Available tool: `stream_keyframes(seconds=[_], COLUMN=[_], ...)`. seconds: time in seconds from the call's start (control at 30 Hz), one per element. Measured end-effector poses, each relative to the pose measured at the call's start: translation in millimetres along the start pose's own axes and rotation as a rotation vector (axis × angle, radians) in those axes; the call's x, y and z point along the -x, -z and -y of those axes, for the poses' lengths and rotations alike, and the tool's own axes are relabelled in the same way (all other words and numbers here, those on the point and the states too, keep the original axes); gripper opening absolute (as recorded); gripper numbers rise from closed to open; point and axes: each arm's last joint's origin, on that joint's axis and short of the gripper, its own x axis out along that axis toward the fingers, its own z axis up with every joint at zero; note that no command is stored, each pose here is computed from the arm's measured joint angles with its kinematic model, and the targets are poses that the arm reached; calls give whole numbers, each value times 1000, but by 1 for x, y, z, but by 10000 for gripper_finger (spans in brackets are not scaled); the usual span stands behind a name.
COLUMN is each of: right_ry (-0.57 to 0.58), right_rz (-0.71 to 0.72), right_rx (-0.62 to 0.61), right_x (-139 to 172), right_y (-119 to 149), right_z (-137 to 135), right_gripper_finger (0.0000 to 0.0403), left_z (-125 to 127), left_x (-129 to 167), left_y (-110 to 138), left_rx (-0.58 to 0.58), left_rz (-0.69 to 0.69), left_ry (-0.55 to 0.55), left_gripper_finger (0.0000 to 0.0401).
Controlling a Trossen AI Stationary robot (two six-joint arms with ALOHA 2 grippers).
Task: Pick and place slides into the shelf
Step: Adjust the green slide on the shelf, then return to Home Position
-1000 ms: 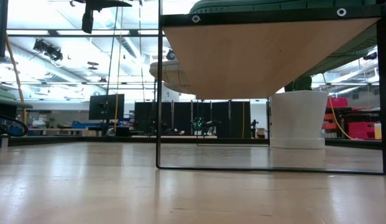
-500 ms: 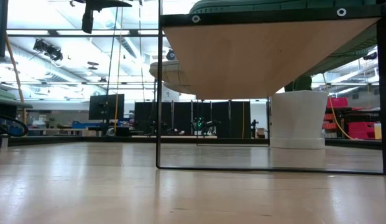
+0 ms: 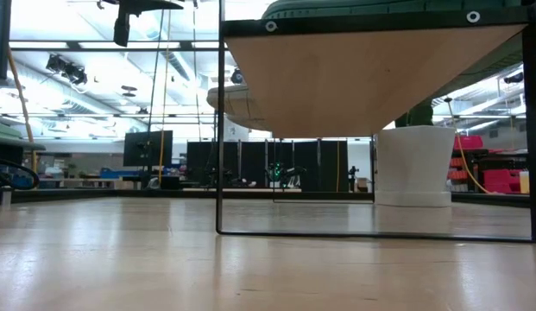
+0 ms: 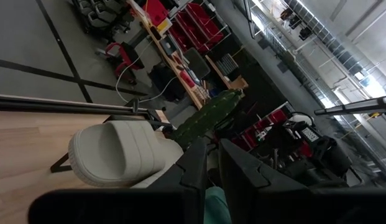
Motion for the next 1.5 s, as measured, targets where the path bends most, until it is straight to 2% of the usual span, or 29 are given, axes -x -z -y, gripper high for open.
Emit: stream_keyframes(seconds=[0.63,0.87,0.97,1.07,1.17,1.23,1.37,1.5], right_ry=[-22,-50,-83,-85,-66,-75,-167,-269], right_rz=[-1,-47,-63,-67,-60,-46,8,102], right_rx=[21,2,-1,13,75,158,371,520], right_x=[0,10,18,27,34,39,49,59], right_y=[0,-2,-5,-6,-8,-8,-10,-15], right_z=[-2,6,13,26,40,48,57,65], right_gripper_finger=[146,155,140,99,36,11,8,5], left_z=[0,0,0,0,0,0,0,0], left_x=[0,0,0,0,0,0,0,0], left_y=[0,0,0,0,0,0,0,0], left_rx=[0,-1,-7,-9,-16,-41,-89,-98], left_rz=[0,0,0,0,0,-2,-11,-10], left_ry=[0,0,0,0,-1,2,9,9], left_gripper_finger=[44,48,47,43,37,33,24,16])
